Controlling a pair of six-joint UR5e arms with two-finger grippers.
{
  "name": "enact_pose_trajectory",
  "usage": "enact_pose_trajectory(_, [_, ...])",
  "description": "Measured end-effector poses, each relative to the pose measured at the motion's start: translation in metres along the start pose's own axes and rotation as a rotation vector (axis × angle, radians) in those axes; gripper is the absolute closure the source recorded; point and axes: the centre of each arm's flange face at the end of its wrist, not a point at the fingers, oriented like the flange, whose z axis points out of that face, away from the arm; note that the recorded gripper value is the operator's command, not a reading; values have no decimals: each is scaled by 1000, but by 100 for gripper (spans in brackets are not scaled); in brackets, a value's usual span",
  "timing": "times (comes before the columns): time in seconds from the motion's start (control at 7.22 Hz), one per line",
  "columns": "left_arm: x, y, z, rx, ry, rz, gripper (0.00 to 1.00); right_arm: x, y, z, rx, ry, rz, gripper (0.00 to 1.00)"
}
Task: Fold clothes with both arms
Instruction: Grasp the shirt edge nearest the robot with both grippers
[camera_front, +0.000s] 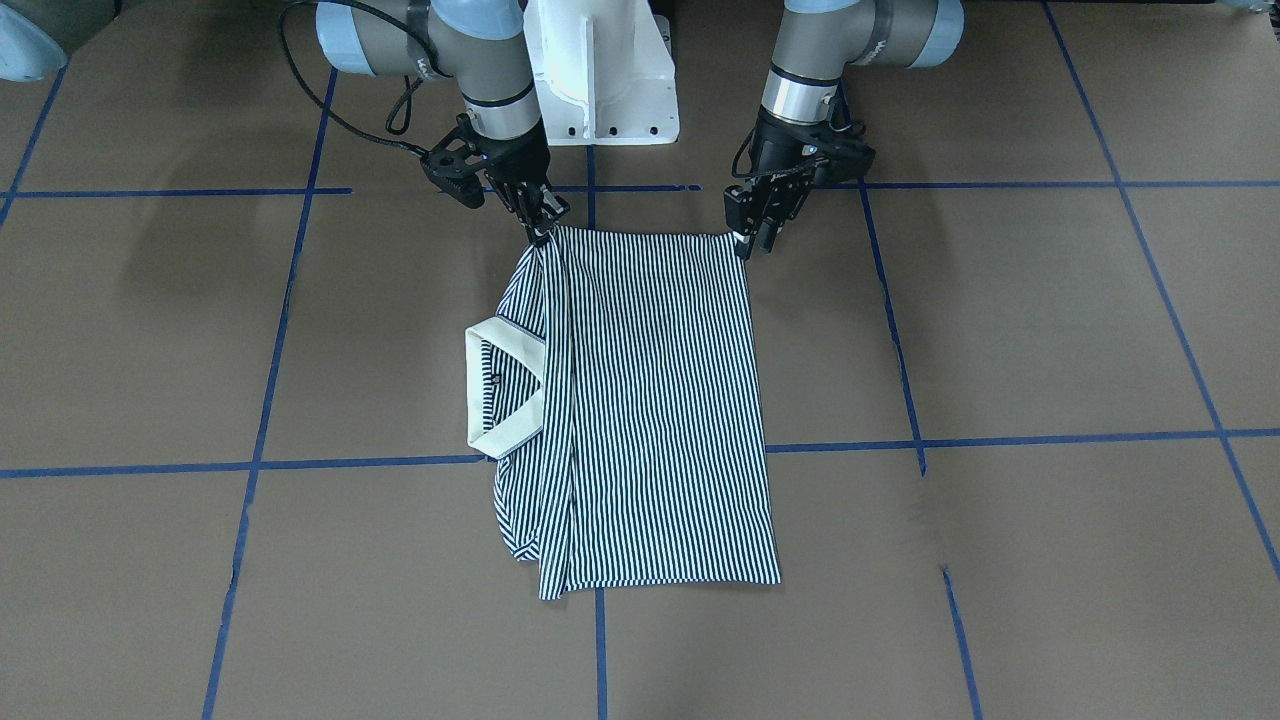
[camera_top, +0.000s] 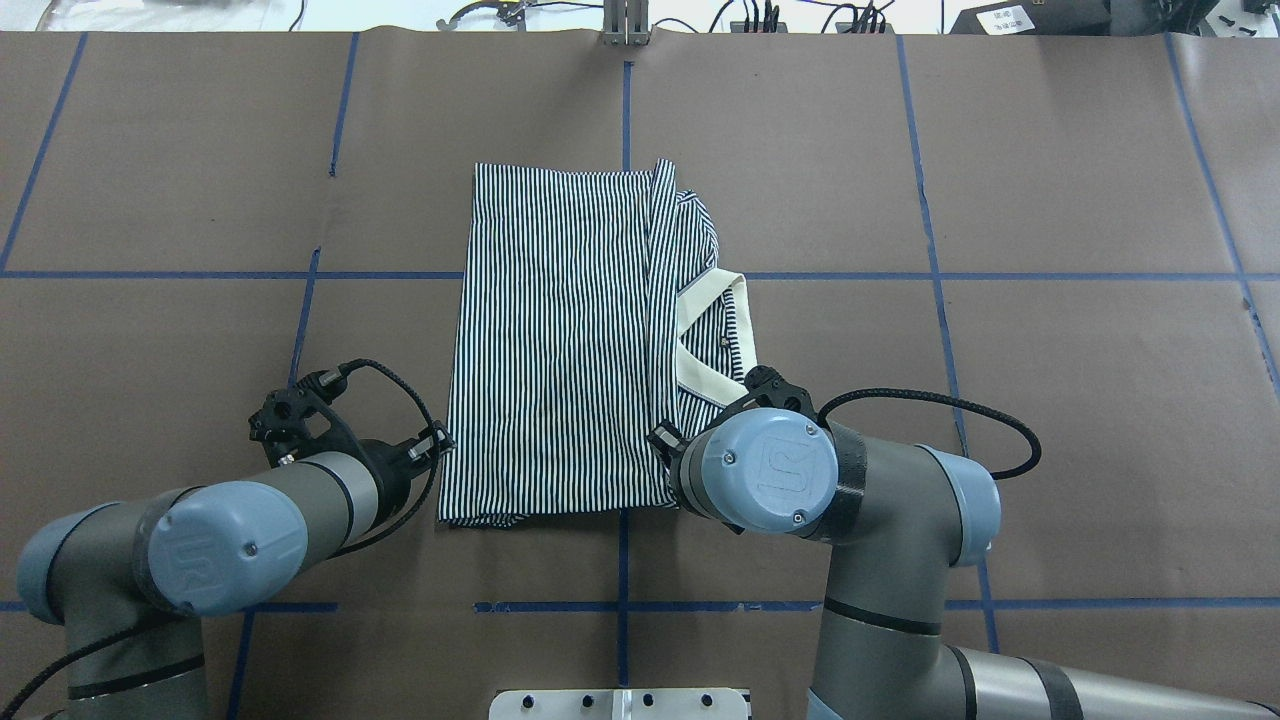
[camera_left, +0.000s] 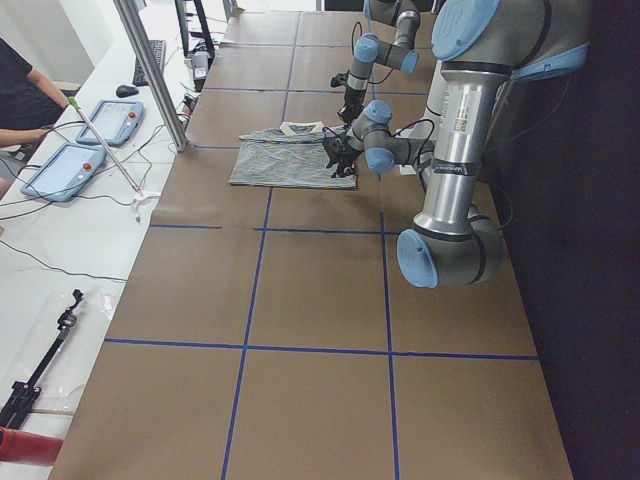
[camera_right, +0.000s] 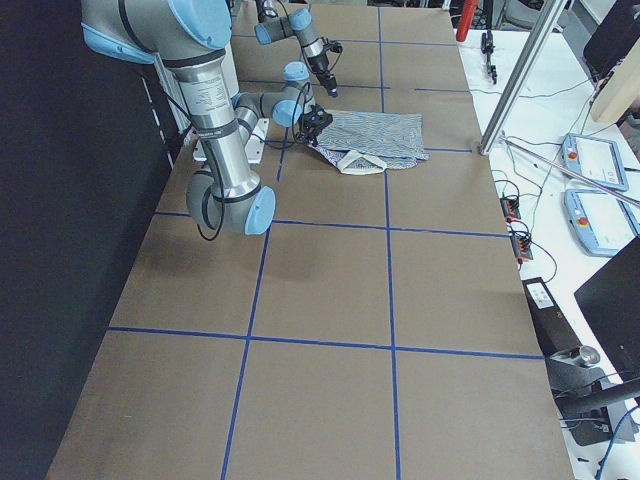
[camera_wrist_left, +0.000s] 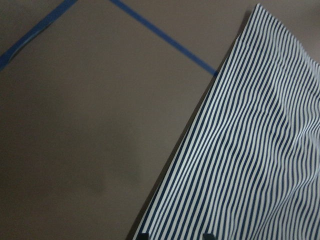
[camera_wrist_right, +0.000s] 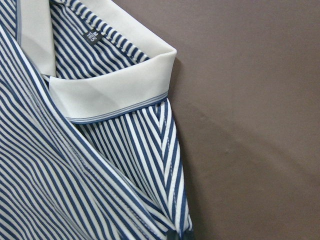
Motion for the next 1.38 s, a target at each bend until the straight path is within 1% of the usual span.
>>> enact_pose_trajectory(0.42, [-10,32,17,-23,-38,27,55,0,0,-1,0,-2,1,100])
enact_pose_trajectory(0.55, [-8,39,20,-26,-47,35,60,-1,-1,-1,0,-2,1,100])
enact_pose_trajectory(0.69, [-6,43,21,-27,-58,42,72,-1,-1,-2,-1,-3,1,100])
enact_pose_trajectory(0.83, [-6,47,22,-28,-66,45,80,-1,0,-2,-1,-3,1,100])
enact_pose_trajectory(1.11, [-8,47,23,-22,-83,49,62,-1,-1,-2,-1,-3,1,100])
enact_pose_trajectory(1.38, [-10,47,22,-10,-115,61,61,-1,0,-2,-1,-3,1,100])
